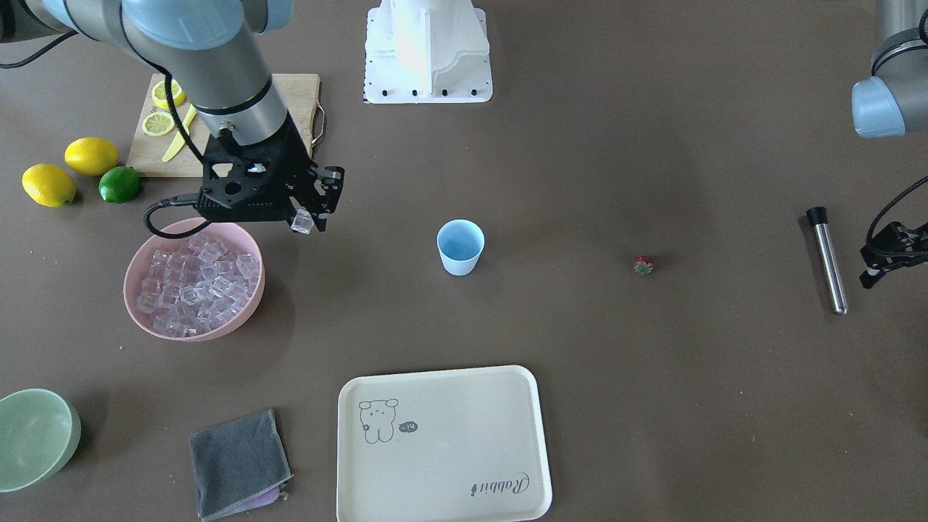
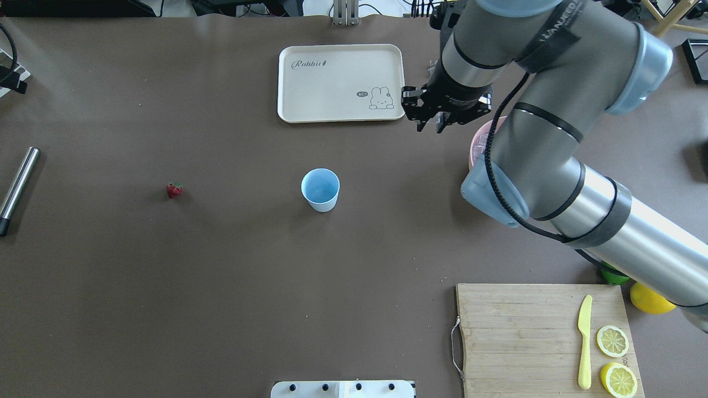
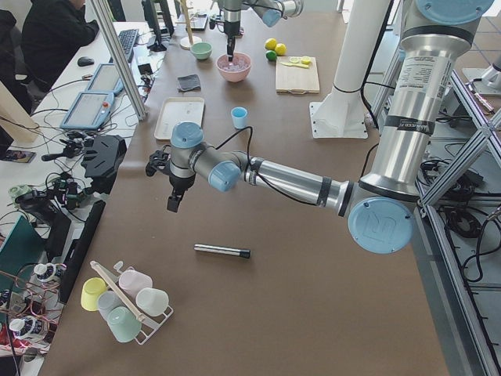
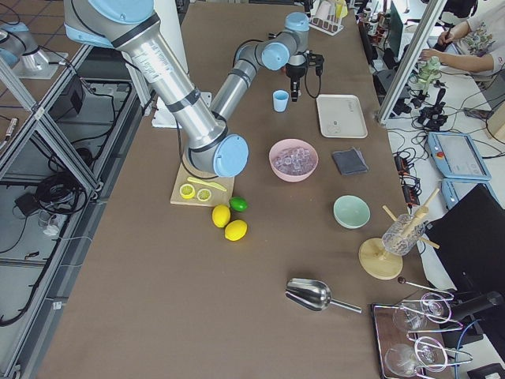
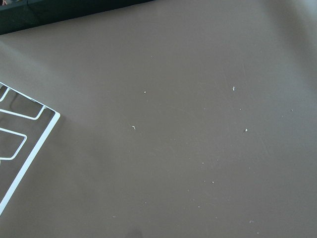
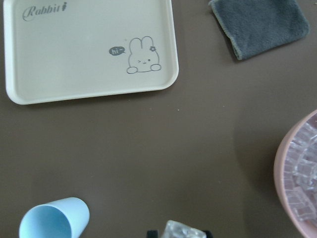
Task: Mash ice and strawberries in cup
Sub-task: 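Carry the ice with the right gripper over the light-blue cup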
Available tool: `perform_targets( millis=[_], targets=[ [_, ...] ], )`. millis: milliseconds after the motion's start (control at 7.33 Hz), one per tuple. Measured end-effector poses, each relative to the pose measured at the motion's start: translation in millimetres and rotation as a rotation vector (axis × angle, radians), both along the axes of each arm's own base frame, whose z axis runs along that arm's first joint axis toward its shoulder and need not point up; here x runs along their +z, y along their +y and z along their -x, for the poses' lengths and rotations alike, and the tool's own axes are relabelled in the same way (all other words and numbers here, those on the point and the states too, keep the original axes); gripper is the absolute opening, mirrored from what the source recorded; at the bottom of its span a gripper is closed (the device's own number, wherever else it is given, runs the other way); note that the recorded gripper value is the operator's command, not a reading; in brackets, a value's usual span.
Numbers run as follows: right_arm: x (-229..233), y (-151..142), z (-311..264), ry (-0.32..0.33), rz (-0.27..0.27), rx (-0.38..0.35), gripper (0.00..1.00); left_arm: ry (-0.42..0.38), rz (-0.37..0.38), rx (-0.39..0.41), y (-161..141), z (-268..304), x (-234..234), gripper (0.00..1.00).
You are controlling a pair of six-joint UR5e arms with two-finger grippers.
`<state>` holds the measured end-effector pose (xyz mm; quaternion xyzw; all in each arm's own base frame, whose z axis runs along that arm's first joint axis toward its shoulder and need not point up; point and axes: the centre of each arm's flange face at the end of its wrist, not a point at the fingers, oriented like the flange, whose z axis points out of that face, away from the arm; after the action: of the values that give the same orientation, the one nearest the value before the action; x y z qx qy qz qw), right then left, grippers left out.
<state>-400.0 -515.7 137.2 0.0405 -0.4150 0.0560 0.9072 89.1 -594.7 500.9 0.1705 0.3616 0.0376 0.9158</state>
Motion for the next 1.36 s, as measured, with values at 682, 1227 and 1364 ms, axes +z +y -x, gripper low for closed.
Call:
perform_targets(
  millis=[682,1227,1364],
  targets=[
    [-72,23,164,0.011,-0.007,0.083,0.0,-0.003,0.013,0.013,0,-8,10,0.98],
    [-57,45,197,0.055,-0.037,0.078,0.15,-0.006,0.021,0.02,-6,-14,14,0.98],
    [-55,51,202,0.059,-0.043,0.072,0.29,-0.007,0.021,0.021,-7,-15,14,0.98]
  ],
)
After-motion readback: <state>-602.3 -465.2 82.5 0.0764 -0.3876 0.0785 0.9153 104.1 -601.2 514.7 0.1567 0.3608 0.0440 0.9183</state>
